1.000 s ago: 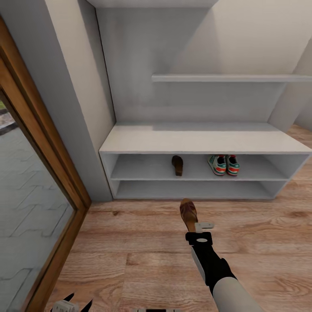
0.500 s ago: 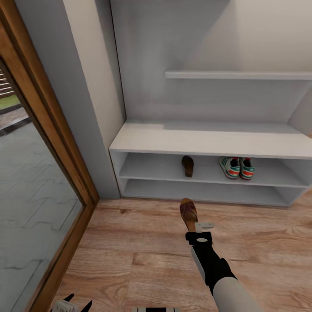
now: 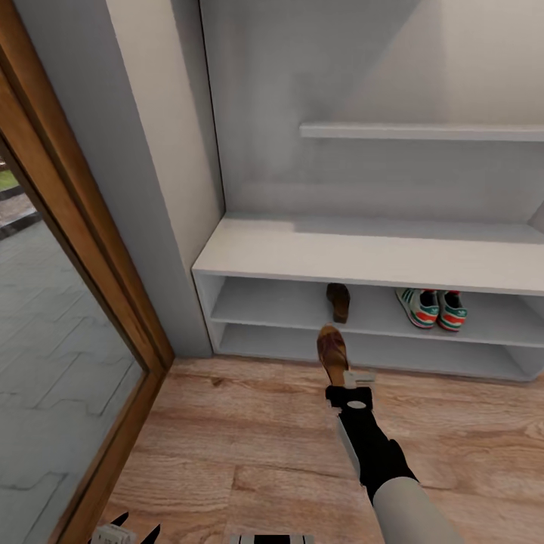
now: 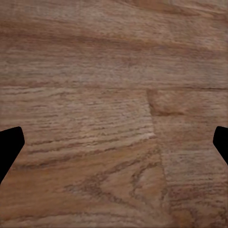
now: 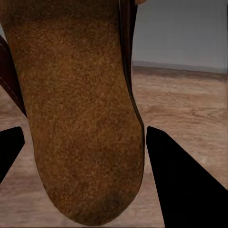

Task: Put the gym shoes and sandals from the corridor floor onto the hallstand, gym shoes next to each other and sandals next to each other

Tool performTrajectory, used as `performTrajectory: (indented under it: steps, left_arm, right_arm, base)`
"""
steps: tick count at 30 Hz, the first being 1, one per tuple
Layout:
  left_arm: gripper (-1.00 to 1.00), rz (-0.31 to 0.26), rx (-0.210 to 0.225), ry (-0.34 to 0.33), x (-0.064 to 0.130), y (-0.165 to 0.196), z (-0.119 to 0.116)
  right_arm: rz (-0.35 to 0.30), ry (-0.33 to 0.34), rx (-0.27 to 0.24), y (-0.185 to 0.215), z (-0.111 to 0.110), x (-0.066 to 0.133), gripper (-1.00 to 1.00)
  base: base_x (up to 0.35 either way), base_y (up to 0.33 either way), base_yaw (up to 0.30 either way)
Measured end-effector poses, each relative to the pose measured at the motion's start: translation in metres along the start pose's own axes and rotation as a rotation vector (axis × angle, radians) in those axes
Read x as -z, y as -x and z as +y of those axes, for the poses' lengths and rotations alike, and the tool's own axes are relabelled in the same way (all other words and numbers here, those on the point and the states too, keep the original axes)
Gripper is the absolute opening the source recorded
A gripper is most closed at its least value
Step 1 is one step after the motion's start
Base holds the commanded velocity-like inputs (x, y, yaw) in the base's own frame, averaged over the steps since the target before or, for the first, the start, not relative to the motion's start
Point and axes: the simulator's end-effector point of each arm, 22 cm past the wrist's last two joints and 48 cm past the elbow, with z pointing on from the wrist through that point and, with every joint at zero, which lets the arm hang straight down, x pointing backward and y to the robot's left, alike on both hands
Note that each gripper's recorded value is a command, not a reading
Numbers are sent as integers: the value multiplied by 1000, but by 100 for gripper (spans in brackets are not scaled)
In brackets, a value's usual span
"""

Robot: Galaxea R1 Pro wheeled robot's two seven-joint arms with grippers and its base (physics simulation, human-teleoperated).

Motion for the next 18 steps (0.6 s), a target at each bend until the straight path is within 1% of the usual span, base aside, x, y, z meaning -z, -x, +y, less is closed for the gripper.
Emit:
performTrajectory:
  steps: [1,3,5,6,10,13,15,18]
  left_arm:
    - [100,1,0,0,0,0,0]
    - [100,1,1,0,0,0,0]
    - [100,2,1,0,0,-1,0]
    - [100,2,1,0,0,-1,0]
    - [100,2,2,1,0,-1,0]
    - [100,2,2,1,0,-1,0]
    - [100,2,3,1,0,-1,0]
    - [100,2,2,2,1,-1,0]
  right_arm:
    - [-4,7,-27,9,-1,2,-100]
    - [31,25,-71,11,1,5,-100]
    - [57,36,-90,9,3,7,-100]
    - [82,48,-105,6,5,8,-100]
    - [124,70,-124,0,11,10,-100]
    - [130,89,-110,0,20,13,-100]
    - [121,112,-77,3,33,16,-100]
    - [114,124,-49,5,40,18,-100]
  base:
    - [16,0,1]
    - [9,0,0]
    - [6,0,0]
    - [3,0,0]
    - [2,0,0]
    - [0,0,0]
    - [0,0,0]
    - [0,0,0]
